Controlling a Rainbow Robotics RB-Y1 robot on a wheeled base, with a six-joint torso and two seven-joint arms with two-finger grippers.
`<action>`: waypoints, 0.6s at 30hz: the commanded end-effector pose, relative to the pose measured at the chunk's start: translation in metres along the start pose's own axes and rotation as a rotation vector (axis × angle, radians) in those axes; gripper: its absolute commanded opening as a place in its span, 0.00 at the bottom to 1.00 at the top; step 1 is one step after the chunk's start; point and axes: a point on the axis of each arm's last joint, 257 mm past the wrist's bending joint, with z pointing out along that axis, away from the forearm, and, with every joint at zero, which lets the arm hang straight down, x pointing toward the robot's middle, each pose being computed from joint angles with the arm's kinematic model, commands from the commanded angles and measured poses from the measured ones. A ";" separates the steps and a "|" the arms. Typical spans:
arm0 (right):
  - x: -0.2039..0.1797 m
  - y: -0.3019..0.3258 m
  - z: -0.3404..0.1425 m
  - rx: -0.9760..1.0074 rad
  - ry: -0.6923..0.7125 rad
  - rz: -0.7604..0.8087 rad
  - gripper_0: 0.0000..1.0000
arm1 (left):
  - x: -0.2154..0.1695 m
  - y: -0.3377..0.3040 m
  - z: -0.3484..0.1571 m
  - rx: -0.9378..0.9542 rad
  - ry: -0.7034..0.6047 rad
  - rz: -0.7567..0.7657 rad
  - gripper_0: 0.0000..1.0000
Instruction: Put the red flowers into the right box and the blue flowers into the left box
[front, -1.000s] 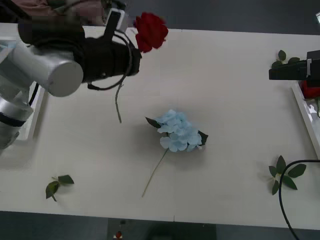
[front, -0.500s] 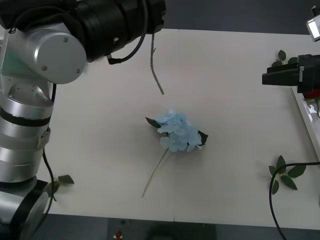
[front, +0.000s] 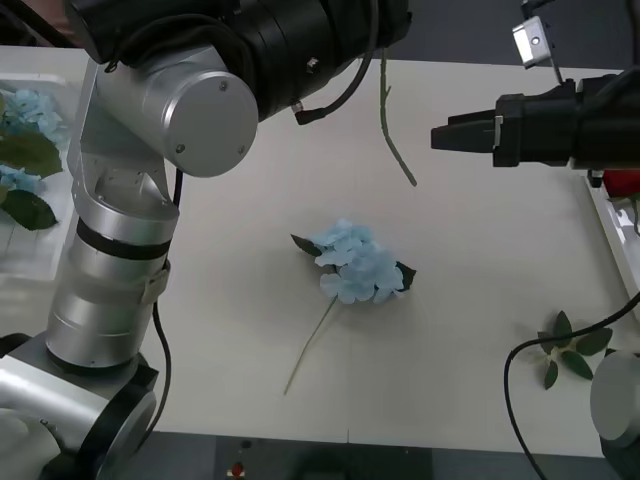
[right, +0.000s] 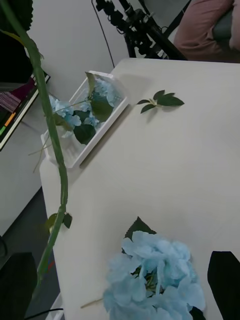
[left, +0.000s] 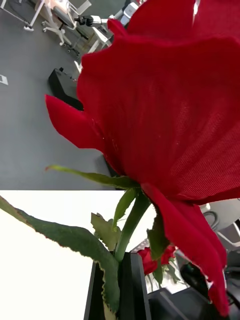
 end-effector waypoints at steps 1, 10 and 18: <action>-0.023 0.013 0.011 -0.014 -0.039 -0.064 1.00 | -0.016 -0.027 0.001 0.046 -0.036 -0.026 0.00; -0.033 0.027 0.035 -0.052 -0.072 -0.068 1.00 | -0.015 -0.029 0.001 0.054 -0.034 -0.035 0.00; -0.042 0.040 0.055 -0.083 -0.102 -0.070 1.00 | -0.015 -0.029 0.001 0.054 -0.034 -0.035 0.00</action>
